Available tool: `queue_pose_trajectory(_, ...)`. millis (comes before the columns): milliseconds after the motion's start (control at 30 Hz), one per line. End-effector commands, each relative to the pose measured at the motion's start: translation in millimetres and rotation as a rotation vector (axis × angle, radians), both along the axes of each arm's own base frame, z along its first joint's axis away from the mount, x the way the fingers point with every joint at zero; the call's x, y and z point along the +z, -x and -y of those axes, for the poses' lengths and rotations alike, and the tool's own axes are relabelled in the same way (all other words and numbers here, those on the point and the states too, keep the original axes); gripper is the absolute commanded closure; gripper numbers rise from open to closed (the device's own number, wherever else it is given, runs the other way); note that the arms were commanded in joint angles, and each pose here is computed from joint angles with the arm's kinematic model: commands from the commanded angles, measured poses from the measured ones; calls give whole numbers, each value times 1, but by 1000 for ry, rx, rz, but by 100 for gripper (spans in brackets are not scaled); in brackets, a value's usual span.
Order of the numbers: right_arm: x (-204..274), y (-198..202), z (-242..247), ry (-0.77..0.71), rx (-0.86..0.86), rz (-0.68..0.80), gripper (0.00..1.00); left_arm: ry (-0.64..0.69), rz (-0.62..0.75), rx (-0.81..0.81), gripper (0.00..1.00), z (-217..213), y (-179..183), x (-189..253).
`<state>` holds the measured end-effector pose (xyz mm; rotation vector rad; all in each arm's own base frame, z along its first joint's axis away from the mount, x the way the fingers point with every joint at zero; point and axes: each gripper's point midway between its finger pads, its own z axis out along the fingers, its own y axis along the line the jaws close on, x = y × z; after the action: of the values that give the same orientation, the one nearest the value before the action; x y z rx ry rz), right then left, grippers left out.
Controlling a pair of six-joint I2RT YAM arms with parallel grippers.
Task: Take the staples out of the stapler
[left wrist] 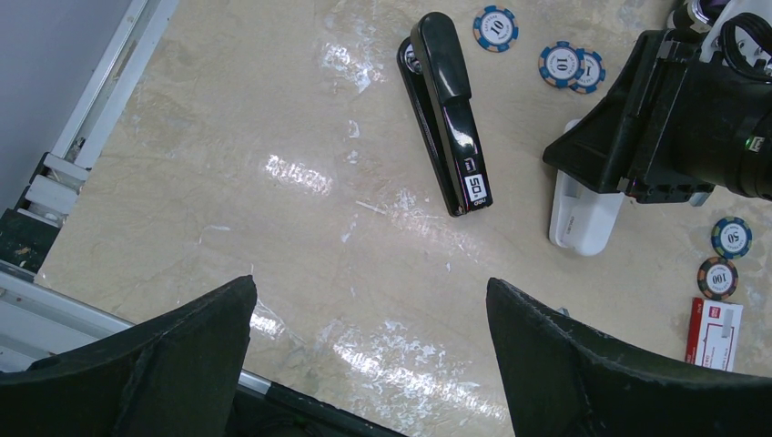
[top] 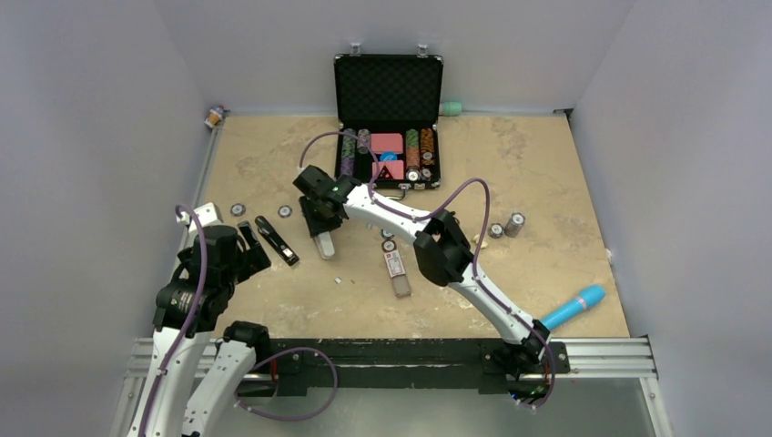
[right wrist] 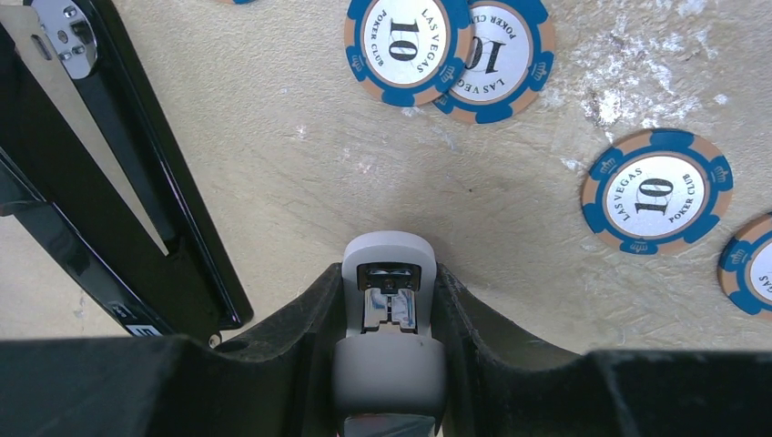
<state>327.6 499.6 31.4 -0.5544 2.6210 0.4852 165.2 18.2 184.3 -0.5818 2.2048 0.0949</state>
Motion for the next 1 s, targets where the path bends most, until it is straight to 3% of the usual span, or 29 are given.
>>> queue_pose_trajectory(0,26,-6,-14,-76,11,30,73,-20,15,-7,0,-2,-7,3)
queue_pose_trajectory(233,46,-1,-26,-149,42,25,53,-20,14,-7,0,-2,-7,2)
queue_pose_trajectory(367,70,-3,-32,-205,50,51,30,-21,12,-7,0,-2,-7,2)
queue_pose_trajectory(600,108,-7,-34,-260,62,112,27,-20,16,-5,0,-2,-7,2)
queue_pose_trajectory(967,196,-27,-2,-283,21,345,26,-13,21,-19,0,0,-8,2)
